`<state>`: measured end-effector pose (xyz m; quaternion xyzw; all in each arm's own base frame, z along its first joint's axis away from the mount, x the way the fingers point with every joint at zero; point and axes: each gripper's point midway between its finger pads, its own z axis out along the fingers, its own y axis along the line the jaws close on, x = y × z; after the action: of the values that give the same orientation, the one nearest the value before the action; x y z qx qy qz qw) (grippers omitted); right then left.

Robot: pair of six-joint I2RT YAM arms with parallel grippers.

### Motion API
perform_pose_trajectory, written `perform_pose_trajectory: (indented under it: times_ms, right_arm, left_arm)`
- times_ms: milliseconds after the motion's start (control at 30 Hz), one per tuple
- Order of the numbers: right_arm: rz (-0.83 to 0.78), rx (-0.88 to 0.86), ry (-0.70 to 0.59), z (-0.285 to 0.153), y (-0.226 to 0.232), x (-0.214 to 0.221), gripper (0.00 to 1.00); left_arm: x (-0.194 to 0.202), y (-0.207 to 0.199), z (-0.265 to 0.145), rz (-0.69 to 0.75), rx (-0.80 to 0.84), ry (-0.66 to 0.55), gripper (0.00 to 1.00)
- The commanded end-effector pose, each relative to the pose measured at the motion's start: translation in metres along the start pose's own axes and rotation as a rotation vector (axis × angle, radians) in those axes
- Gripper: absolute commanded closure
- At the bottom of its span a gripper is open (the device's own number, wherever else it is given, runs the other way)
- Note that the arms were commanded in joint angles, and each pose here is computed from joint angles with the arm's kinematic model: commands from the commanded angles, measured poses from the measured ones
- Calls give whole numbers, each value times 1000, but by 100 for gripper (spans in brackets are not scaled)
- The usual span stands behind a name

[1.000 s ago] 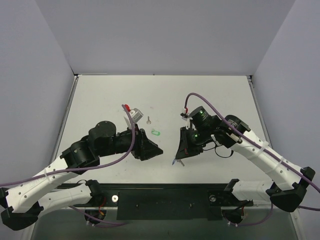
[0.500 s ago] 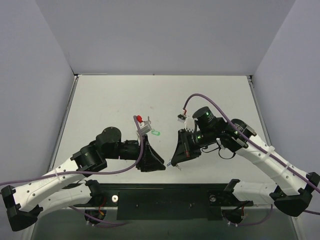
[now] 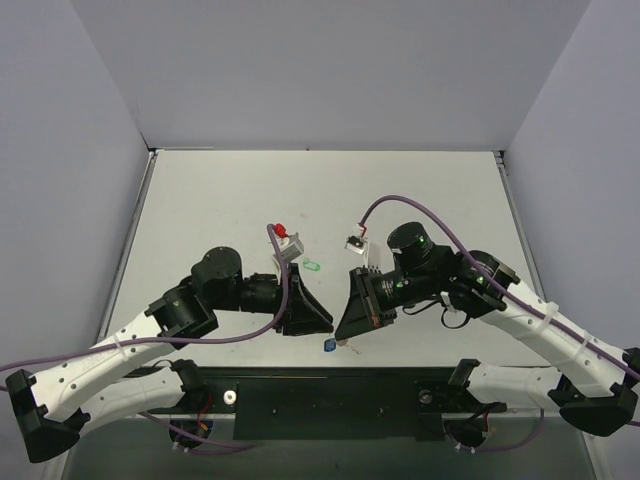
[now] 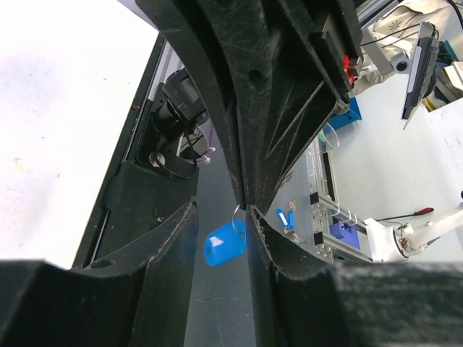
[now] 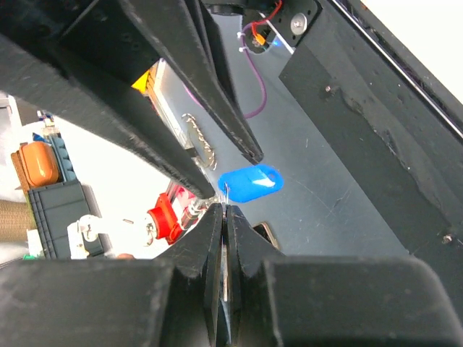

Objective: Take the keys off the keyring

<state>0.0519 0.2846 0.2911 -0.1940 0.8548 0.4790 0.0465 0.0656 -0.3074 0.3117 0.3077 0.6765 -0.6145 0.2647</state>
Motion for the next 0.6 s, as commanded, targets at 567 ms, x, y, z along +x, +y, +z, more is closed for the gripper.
perform_pose_trajectory:
  times_ms: [567]
  right_arm:
    - [-190,-151,-117,-26,49,-8,100]
  left_arm:
    - [-30,-46,-2,75,182,-54,82]
